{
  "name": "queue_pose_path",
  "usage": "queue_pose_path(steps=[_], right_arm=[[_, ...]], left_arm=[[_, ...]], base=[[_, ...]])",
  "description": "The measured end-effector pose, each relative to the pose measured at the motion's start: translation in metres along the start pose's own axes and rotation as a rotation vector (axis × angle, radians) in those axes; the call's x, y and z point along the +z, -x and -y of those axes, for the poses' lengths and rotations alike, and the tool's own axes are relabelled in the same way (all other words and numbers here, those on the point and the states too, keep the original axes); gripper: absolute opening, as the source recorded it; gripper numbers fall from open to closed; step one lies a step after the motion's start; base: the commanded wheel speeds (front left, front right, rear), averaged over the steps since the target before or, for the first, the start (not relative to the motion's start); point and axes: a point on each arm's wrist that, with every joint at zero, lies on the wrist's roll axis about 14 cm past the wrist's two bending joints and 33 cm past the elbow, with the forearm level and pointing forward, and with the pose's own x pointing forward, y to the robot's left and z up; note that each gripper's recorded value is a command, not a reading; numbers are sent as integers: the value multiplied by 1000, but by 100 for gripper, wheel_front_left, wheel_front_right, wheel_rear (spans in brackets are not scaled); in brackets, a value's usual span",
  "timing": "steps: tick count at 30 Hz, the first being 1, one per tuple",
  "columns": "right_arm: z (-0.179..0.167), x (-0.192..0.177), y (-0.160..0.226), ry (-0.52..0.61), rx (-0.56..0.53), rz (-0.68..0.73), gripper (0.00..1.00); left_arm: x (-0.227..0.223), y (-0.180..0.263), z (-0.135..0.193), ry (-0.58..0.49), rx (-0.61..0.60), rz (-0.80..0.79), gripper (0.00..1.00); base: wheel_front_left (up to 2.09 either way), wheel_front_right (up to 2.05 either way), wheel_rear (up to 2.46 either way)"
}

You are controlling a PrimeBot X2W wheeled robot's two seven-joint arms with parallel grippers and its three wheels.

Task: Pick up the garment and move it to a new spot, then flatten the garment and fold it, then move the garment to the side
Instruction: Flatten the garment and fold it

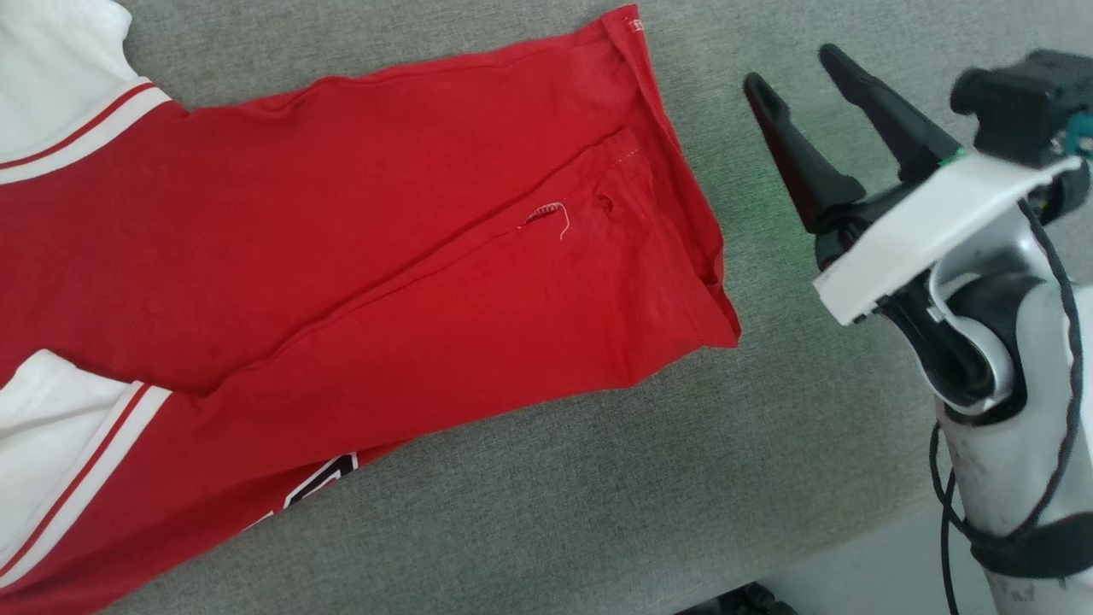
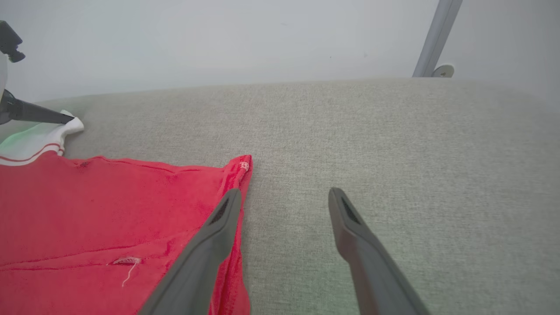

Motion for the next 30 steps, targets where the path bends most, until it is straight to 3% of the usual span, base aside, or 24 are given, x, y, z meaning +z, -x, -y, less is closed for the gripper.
queue_pose_path(steps=[3,4,5,6,14,25,26,27,30], right_arm=[[-6,-9,-9,9,32,-69,100],[-8,-11,-11,8,40,-91,100],[-10,-14,-14,9,50,-119,100],[-11,-18,-16,9,60,-151,100],[-31,-31,-45,21,146,-366,100],[-52,-57,-82,145,167,-640,100],[-53,-60,-83,164,168,-664,62],[-55,-63,-85,185,172,-688,0],[-56,-63,-90,209,173,-693,0]], left_arm=[[-4,0,1,38,-9,-52,100],[-7,-1,2,62,-19,-74,94],[-7,-1,3,62,-28,-83,4],[-7,-1,1,81,-22,-89,0],[-8,-4,12,64,-49,-90,0],[-7,-2,17,68,-56,-54,0],[-7,-2,17,69,-55,-50,0],[-8,-2,16,70,-54,-48,0],[-7,1,16,72,-53,-26,0]], base=[[0,0,0],[0,0,0],[0,0,0],[0,0,0],[0,0,0],[0,0,0],[0,0,0],[0,0,0],[0,0,0]])
